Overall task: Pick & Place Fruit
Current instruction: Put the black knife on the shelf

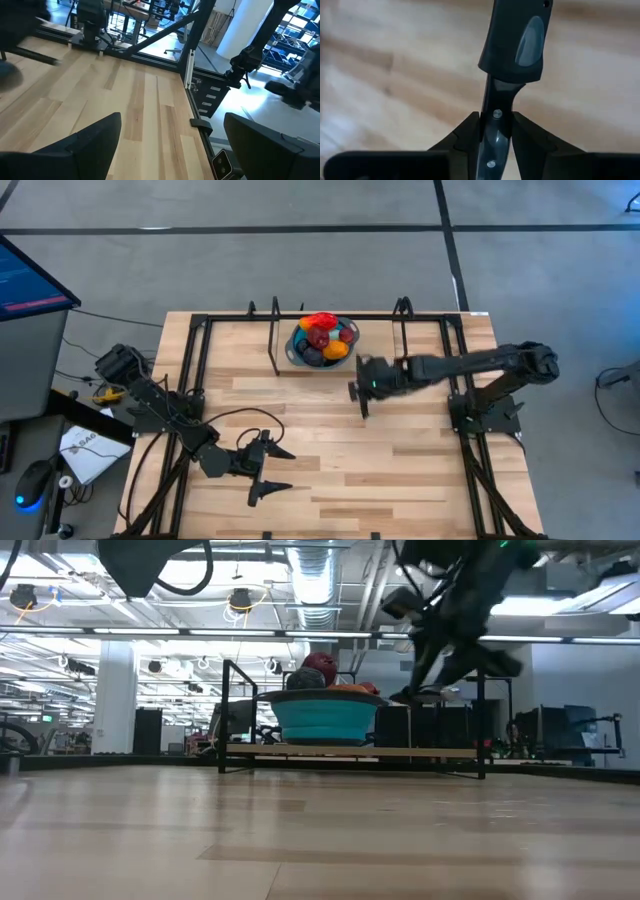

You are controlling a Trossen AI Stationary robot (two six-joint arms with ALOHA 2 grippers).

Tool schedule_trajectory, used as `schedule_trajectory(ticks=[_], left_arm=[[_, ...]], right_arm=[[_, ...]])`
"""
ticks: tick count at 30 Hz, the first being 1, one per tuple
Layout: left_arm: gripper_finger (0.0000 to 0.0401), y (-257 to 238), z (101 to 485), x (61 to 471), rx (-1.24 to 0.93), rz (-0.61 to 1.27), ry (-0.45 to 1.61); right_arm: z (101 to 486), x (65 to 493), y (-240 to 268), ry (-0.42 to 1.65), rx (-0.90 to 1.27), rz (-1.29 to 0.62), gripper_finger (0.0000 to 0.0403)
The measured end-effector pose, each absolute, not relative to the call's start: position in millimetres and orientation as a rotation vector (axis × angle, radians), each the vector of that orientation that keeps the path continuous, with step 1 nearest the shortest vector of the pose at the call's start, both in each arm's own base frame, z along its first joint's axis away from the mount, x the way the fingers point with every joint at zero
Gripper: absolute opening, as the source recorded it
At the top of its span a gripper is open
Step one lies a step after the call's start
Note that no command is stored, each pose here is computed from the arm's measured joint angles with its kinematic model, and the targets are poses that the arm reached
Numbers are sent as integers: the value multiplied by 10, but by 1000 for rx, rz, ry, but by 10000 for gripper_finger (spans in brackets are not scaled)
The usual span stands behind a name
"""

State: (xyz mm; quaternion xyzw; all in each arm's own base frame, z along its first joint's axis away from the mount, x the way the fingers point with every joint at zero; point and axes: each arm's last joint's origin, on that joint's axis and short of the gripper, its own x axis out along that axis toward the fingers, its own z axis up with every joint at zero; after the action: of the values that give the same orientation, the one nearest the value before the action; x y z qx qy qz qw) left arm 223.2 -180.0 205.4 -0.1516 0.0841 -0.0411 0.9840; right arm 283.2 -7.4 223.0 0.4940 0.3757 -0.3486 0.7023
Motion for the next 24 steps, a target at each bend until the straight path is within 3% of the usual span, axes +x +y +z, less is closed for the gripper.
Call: schedule_trajectory(ticks=[15, 24], left_arm=[[346, -1804, 2061, 2230, -315, -85, 164], [346, -1806, 2067, 2230, -320, -87, 159]], right_arm=[[2110, 2744, -1189, 701, 1220, -941, 88], [2071, 2759, -1266, 687, 1202, -939, 88]])
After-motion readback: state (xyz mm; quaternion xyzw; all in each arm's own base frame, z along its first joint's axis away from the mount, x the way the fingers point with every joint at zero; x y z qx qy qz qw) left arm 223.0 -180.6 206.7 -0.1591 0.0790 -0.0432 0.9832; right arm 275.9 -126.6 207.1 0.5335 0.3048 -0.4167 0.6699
